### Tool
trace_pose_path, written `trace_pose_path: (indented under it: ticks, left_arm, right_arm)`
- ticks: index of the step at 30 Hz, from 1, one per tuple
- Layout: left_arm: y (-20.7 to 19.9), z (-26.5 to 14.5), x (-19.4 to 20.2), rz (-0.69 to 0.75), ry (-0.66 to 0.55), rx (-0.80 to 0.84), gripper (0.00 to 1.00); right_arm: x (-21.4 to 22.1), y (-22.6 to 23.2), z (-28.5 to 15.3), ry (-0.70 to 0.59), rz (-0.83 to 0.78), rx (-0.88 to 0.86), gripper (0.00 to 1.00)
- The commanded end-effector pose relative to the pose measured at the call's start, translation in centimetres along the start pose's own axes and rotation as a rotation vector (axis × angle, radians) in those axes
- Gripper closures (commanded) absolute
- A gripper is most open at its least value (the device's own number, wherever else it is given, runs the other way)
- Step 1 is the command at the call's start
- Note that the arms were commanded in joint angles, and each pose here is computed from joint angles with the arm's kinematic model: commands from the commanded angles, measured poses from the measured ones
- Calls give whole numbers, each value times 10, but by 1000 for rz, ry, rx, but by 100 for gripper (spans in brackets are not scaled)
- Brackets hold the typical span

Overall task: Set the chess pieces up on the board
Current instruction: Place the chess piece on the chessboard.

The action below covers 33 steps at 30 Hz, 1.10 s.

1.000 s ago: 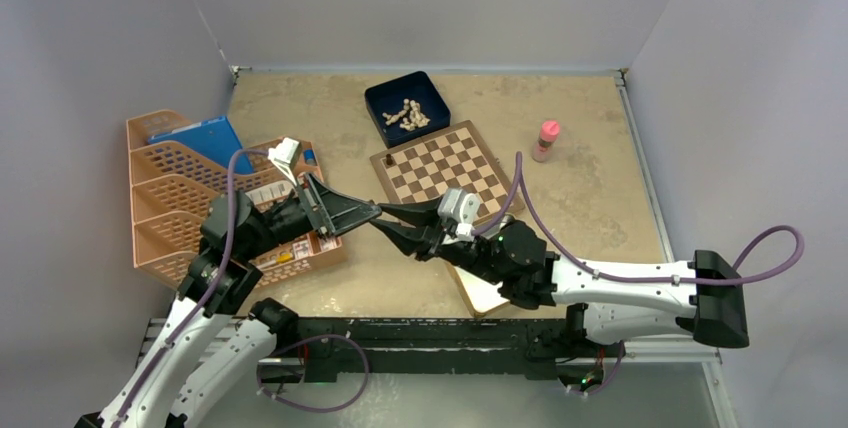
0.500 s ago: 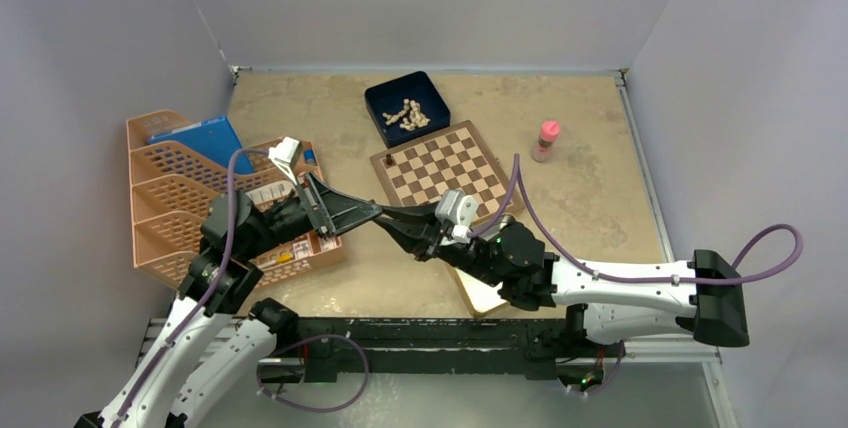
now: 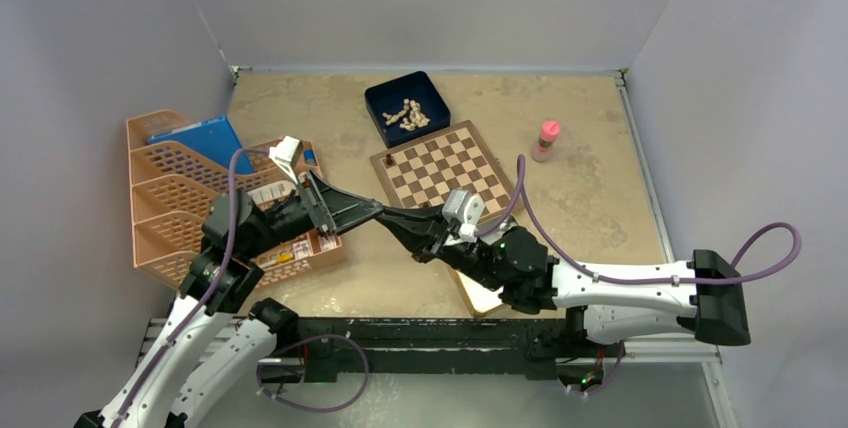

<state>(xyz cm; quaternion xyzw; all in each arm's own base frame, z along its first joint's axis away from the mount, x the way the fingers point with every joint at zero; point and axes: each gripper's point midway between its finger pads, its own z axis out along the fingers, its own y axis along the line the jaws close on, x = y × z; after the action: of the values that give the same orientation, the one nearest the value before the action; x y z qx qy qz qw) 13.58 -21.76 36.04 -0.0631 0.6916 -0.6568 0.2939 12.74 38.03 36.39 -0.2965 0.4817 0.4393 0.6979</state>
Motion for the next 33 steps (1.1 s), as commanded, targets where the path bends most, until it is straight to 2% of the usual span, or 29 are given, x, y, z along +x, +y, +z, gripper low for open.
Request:
trace_pose_path:
  ticks: [1,6,12,19,23,27,33]
  left_arm:
    - [-10,-1,1,8,15,37,61]
    - [-6,1,0,14,11,22,57]
    - [-17,3,0,46,29,70,45]
    - [-11,5,-9,172,-10,32,43]
    - [9,8,-22,410,-62,-24,43]
    - [32,11,-27,677,-37,-66,44]
    - [59,8,-8,1000,149,-30,47]
  right_arm:
    - [-38,-24,-4,-115,64,123,100]
    - [-32,-32,-8,-76,132,177,100]
    - [-25,-33,-11,-21,138,190,100]
    - [-14,-50,-20,67,200,311,100]
    - [1,-57,-23,157,214,382,100]
    - [21,-70,-23,269,229,466,100]
    - [64,-116,-27,480,300,610,100]
